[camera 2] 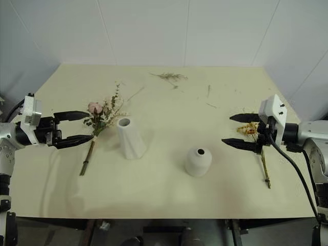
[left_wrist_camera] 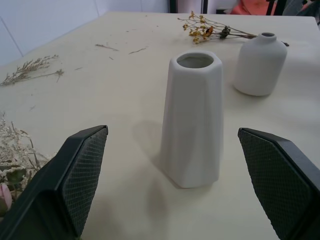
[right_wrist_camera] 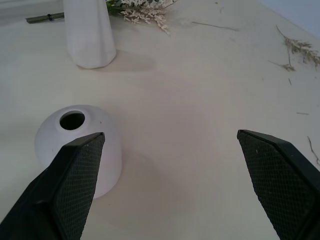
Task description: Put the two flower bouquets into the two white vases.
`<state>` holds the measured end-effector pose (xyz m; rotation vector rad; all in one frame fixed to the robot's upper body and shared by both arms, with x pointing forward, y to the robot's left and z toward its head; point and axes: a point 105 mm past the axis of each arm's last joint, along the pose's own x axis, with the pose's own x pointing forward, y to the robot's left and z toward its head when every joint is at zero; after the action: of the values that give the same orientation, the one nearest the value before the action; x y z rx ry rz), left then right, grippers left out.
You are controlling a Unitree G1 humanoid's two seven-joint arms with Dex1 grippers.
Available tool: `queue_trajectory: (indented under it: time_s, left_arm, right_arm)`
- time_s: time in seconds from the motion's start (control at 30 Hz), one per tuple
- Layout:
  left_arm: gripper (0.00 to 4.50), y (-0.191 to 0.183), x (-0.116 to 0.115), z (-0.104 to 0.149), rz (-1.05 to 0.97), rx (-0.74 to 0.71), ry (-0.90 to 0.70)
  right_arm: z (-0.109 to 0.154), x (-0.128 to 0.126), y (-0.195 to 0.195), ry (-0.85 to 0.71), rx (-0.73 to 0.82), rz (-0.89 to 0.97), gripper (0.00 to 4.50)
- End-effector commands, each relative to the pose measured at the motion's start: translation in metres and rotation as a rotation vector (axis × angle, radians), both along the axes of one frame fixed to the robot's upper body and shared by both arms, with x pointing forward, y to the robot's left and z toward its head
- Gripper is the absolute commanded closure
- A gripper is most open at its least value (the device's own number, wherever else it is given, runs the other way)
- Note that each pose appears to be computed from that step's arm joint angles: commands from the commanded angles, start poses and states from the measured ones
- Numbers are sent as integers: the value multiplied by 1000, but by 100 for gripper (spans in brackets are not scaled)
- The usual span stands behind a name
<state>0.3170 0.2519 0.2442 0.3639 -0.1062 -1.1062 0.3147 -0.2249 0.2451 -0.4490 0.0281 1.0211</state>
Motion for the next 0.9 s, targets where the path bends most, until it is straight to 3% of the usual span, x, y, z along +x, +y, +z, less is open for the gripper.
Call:
queue_trajectory:
  time_s: [0.03,0.27,0.53,0.67,0.9]
  left_arm:
    - [5,-5,-3,25,-30,-12,-86]
    - [5,-26,-10,23,-121,-11,-75]
    - [5,-16,-4,29,-81,-11,-100]
    - [5,-15,-6,28,-74,-16,-104]
    - [5,-19,-25,35,-96,-23,-108]
  right_arm:
    - [19,0,-4,-44,-5,-12,0]
    - [27,13,-40,67,1,-268,0]
    - [20,5,-101,370,-94,-623,0]
    - [-2,0,-108,483,-189,-643,0]
    - [-24,16,-112,566,-268,-683,0]
